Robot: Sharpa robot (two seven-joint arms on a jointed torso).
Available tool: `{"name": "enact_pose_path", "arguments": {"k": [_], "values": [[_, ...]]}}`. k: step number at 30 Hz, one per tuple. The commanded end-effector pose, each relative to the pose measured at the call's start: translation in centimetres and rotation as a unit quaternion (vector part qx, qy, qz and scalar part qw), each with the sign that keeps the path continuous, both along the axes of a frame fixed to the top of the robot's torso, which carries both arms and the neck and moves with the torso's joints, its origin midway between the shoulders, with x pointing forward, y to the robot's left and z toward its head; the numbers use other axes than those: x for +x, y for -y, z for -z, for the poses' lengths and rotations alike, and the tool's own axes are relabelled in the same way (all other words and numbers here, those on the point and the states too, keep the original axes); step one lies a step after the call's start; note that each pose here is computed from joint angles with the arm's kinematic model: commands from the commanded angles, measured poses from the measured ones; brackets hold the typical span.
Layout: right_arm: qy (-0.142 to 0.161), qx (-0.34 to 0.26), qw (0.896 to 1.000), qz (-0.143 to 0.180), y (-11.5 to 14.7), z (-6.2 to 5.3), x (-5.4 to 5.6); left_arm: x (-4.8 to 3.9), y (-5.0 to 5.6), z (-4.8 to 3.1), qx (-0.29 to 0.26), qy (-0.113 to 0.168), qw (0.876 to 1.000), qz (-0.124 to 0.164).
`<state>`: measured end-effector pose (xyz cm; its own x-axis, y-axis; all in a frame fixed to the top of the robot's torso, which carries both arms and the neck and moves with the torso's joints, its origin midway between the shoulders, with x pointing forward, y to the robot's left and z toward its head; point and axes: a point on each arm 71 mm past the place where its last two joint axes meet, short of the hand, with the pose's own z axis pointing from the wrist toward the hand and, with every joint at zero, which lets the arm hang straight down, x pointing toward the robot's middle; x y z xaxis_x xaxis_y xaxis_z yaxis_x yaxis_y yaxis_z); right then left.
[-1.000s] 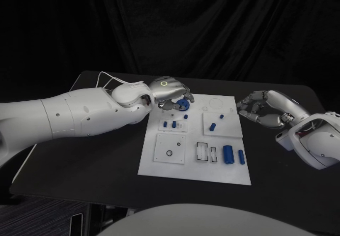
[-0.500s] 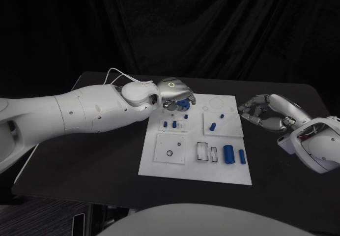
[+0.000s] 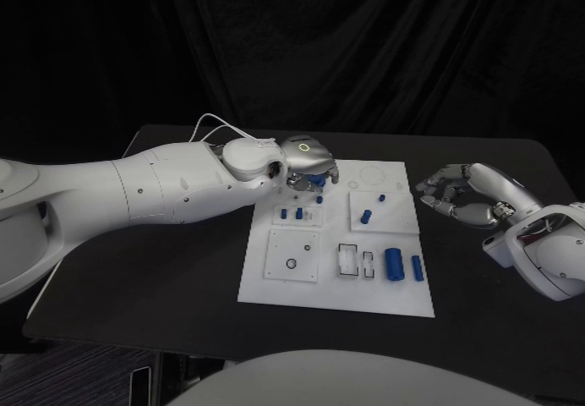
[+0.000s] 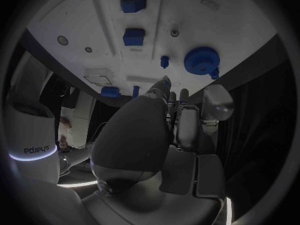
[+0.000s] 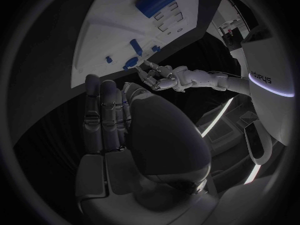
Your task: Assemble the parts on the task board
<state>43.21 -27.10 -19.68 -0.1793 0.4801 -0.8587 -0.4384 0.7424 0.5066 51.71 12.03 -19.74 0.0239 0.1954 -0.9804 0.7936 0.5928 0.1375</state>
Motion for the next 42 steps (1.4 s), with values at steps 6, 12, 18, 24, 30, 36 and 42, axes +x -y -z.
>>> {"name": "enact_pose_path", "arguments": {"k": [6,12,18,24,30,36,42], "values": [[0.0,0.001,1.0,0.004,-0.11,0.14,0.08,-0.1,0.32,0.7,0.018,-0.016,1.0,0.005],[-0.002,0.0,1.0,0.004,-0.19,0.21,0.11,-0.28,0.22,0.81,0.016,-0.018,1.0,0.01],[-0.004,-0.001,1.0,0.004,-0.2,0.3,0.1,-0.59,0.04,0.7,0.007,-0.013,1.0,0.016],[-0.007,-0.001,1.0,0.004,-0.22,0.44,0.09,-0.81,-0.12,0.64,0.003,-0.011,1.0,0.022],[-0.009,-0.002,1.0,0.003,-0.31,0.56,0.11,-0.89,-0.31,0.72,0.005,-0.014,1.0,0.022],[-0.012,-0.003,1.0,0.002,-0.38,0.65,0.13,-0.85,-0.36,0.97,0.011,-0.02,1.0,0.019],[-0.014,-0.004,1.0,0.002,-0.44,0.72,0.16,-0.77,-0.27,1.38,0.016,-0.026,0.999,0.016]]}}
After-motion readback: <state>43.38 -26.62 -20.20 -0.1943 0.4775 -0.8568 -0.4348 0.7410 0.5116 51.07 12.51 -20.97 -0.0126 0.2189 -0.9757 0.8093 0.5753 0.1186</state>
